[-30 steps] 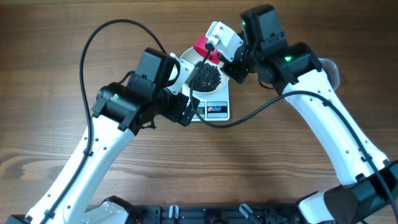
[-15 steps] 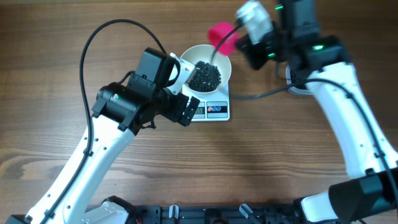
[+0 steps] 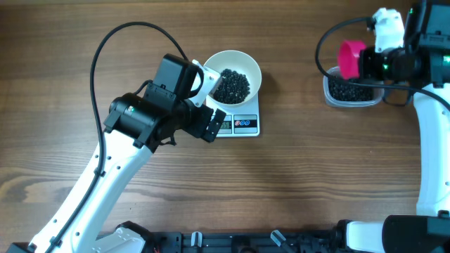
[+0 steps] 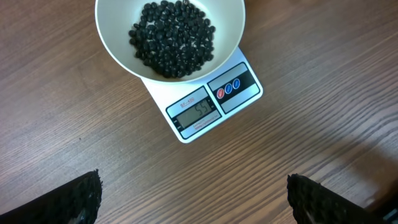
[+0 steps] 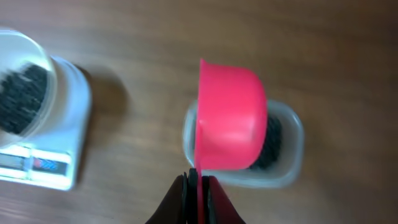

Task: Scoop item into bowl and weigh 150g on scale
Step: 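Move the empty scoop with the right gripper back to the bean tub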

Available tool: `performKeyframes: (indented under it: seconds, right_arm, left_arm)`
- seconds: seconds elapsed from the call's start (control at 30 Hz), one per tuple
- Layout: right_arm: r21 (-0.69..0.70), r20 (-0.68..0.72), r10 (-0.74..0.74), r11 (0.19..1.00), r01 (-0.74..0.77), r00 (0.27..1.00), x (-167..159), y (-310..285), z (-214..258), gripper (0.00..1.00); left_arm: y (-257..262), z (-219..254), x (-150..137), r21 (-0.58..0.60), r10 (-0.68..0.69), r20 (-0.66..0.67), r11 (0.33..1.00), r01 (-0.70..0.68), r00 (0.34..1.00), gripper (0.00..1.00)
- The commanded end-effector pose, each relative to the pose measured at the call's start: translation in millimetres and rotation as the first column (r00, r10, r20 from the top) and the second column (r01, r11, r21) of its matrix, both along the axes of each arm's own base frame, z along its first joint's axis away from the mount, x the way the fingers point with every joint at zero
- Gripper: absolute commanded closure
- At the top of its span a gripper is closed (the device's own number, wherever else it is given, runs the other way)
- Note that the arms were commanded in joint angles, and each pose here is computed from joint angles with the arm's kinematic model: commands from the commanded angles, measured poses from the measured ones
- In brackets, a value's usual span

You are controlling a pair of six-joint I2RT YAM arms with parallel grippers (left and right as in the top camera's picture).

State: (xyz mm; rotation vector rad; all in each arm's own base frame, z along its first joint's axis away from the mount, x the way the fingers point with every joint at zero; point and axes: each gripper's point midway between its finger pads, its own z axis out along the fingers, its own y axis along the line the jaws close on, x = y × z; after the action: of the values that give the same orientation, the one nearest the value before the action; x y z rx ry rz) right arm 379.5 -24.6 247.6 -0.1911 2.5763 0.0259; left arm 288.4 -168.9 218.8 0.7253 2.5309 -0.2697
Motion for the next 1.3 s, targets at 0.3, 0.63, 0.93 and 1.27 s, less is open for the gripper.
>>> performKeyframes:
  seconds: [0.3,0.63,0.93,1.27]
  right_arm:
    - [-0.415,-0.23,-0.055,0.909,-0.047,0.972,-10.4,-39.9,-41.8,0.96]
    - [-0.506,-0.326,-0.071,0.856,-0.111,0.943,-7.8,-37.5,-66.2,0.96]
    - [-0.516,-0.334,-0.092,0.851,-0.1,0.938,9.8,-38.0,-90.0,0.96]
    - [-0.346,-0.416,0.015,0.922,-0.174,0.909,14.2,-1.4,-130.6,0.96]
  left_arm:
    - [2.0,0.9,0.6,0.001,0.008,0.006,1.0,-0.008,1.0,0.0]
    - [2.0,0.9,0.6,0.001,0.008,0.006,1.0,-0.008,1.0,0.0]
    - [2.0,0.9,0.6,0.001,0.008,0.006,1.0,-0.008,1.0,0.0]
    - [2.0,0.9,0.6,0.001,0.008,0.006,1.0,-0.008,1.0,0.0]
